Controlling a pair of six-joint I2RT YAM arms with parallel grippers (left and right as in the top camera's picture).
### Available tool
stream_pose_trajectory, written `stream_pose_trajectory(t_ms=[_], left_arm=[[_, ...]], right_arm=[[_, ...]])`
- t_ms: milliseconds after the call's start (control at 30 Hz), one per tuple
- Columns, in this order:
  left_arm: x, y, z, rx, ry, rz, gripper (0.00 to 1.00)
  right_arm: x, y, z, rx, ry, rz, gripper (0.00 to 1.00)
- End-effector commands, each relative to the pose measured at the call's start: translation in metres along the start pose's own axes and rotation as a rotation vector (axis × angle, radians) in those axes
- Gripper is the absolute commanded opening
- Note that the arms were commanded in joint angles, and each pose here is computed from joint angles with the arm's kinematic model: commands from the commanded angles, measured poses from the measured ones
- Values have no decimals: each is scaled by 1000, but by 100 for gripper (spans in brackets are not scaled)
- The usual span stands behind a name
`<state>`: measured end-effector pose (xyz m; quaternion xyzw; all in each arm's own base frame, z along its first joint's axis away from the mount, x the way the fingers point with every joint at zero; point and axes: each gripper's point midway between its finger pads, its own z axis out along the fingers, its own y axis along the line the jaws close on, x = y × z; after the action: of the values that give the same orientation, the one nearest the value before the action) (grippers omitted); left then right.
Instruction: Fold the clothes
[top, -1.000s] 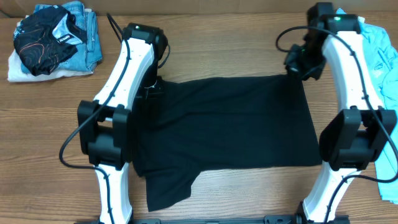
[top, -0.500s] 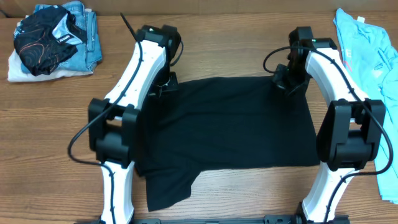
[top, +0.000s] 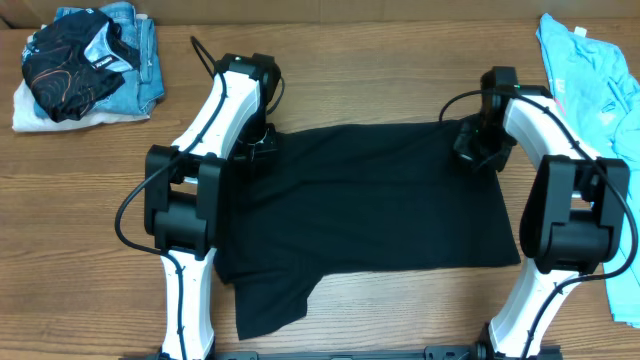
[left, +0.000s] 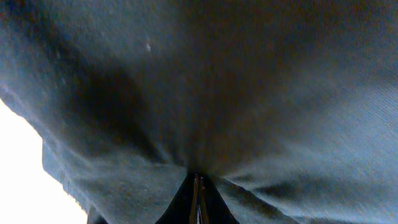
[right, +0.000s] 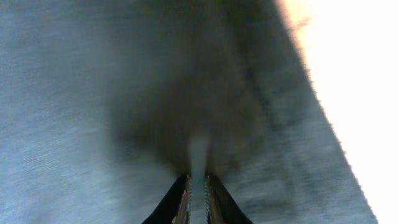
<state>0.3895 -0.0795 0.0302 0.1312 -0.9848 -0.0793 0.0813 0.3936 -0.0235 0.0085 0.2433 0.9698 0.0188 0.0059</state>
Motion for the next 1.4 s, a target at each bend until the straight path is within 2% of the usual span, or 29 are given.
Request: stream_pose_trajectory(t_ms=[0, 333, 633, 733, 867, 1033, 1067, 1100, 1133, 1167, 1200, 1267, 1300, 1333, 1367], left_arm=[[1, 12, 21, -29, 32, -3, 4], [-11, 37, 42, -24, 33, -68, 7], [-26, 51, 44, 2, 8, -97, 6], [-32, 50, 44, 9, -15, -70, 6], [-47, 60, 43, -46, -83, -58, 10], [-58, 73, 34, -57, -111, -86, 25], [-59, 75, 29, -61, -113, -91, 31], [-62, 77, 22, -62, -119, -95, 40], [-64, 79, 14, -67, -128, -98, 63], [-67, 81, 4, -70, -140, -100, 90], [-69, 81, -6, -66, -150, -102, 100], [-74, 84, -45, -49, -189, -108, 100], [-74, 84, -59, -43, -206, -108, 100], [-74, 84, -71, -37, -221, -107, 100], [-73, 85, -86, -31, -238, -108, 100]], right_arm=[[-5, -18, -1, 27, -13, 50, 12], [-7, -30, -1, 14, 0, 88, 11], [0, -41, 25, 72, 62, 104, 4], [0, -53, 32, 141, 60, 130, 4], [-5, -52, 21, 143, 53, 134, 4], [-19, -49, -5, 151, 21, 155, 4], [-23, -49, -13, 155, 9, 166, 4], [-26, -49, -20, 163, -2, 180, 4], [-29, -50, -28, 169, -15, 192, 4], [-32, -50, -38, 170, -30, 206, 4], [-34, -49, -46, 165, -40, 207, 4], [-38, -46, -75, 145, -79, 234, 4], [-39, -44, -86, 134, -93, 235, 8], [-40, -44, -92, 130, -103, 236, 14], [-39, -44, -103, 122, -118, 239, 24]])
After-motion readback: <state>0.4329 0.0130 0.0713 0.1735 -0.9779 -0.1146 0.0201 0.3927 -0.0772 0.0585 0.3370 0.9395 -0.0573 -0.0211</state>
